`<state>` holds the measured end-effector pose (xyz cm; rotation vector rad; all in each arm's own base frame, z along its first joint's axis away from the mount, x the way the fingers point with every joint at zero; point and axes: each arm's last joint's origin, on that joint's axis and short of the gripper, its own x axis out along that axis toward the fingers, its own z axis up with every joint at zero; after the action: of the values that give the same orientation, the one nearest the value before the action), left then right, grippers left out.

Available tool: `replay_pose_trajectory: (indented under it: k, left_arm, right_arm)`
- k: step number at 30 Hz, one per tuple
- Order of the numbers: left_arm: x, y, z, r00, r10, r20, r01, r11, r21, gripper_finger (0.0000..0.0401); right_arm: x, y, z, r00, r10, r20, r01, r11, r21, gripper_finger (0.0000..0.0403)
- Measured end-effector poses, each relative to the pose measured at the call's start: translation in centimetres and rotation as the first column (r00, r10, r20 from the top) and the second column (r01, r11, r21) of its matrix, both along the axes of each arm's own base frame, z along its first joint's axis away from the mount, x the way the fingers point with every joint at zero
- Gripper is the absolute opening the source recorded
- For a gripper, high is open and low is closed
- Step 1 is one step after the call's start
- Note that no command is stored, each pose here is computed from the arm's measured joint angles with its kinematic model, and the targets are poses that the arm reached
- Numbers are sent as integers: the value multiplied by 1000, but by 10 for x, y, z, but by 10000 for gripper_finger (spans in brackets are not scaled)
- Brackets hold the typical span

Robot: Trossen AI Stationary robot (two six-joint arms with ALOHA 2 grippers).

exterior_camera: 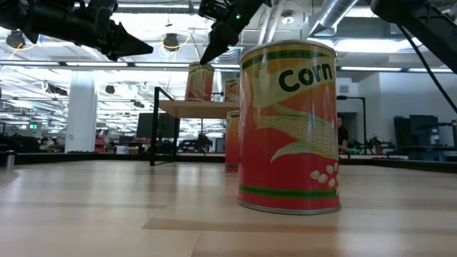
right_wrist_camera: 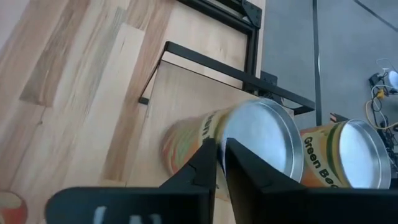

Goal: Pick and place cans onto a shelf
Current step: Put the canned green beans on the shelf

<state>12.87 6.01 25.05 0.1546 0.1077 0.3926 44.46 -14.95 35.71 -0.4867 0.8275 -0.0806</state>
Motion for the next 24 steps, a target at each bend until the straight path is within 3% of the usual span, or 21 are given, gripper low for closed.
replay_pose_trajectory:
  k: [9,15,18,24]
  left_arm:
    - [0,0,0,1000,0,0,0,1000,0,0]
    - [0,0,0,1000,0,-3,0,1000,-2,0]
    - [0,0,0,1000,0,-3,0,1000,-2,0]
    - [0,0,0,1000,0,-1,0,1000,-1,0]
  right_arm:
    - [0,-2,5,999,-25,38,26,999,-19,83]
    - [-23,14,31,1000,-21,11,21,1000,-17,45]
    - [-29,8,18,996,-44,-83,51,995,82,11]
    - [-17,-2,-10,986,-72,-151,93,986,138,21]
